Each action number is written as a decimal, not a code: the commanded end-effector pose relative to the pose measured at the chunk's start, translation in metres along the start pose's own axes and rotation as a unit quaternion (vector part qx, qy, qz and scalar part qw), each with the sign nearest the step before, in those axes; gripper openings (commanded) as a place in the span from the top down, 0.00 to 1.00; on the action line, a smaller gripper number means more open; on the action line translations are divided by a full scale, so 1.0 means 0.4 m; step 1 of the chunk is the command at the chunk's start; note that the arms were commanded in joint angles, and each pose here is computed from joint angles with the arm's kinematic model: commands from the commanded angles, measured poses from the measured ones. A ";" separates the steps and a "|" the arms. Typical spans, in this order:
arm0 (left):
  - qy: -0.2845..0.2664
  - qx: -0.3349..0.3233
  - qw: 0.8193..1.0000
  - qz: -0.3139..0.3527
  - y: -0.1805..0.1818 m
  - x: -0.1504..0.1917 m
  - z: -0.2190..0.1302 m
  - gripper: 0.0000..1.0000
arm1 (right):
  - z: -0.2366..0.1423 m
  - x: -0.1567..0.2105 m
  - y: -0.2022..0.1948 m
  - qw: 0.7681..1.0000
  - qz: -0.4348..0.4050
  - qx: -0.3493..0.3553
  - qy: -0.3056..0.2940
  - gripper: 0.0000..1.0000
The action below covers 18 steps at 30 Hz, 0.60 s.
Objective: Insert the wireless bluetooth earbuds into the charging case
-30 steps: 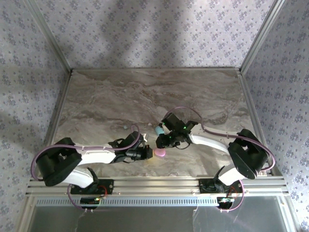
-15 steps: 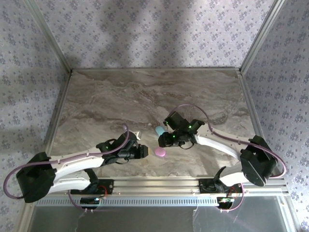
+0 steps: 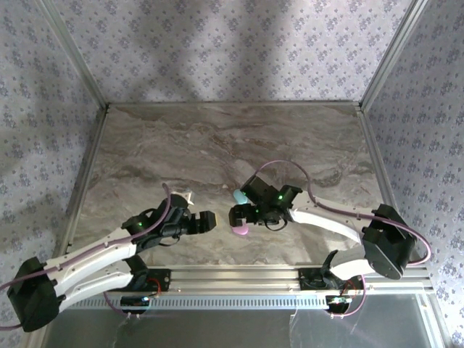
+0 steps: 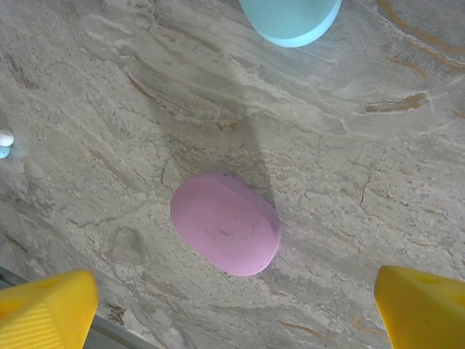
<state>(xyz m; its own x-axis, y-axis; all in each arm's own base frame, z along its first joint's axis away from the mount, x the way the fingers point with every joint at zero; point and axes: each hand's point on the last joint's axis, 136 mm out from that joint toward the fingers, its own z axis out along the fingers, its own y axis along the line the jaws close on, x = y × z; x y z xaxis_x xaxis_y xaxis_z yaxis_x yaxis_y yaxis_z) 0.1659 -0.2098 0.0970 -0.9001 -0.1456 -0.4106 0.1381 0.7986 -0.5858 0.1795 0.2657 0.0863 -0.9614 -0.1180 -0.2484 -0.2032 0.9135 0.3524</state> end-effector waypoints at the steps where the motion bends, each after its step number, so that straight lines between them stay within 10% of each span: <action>1: 0.010 -0.021 1.000 0.002 0.038 0.017 -0.022 0.00 | -0.009 -0.021 -0.009 0.998 0.043 0.036 -0.022 0.00; 18: -0.008 -0.008 0.999 -0.046 0.085 -0.008 -0.029 0.00 | 0.089 0.001 0.017 0.983 0.130 0.130 0.003 0.00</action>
<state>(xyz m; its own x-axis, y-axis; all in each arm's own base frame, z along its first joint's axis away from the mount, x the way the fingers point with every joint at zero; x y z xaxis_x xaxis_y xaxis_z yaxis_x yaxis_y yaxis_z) 0.1683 -0.1721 0.0851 -0.9019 -0.2412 -0.3583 0.0223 0.8024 -0.5964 0.1838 0.2844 0.0595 -0.9795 0.0583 -0.1930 0.0209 0.9815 0.1905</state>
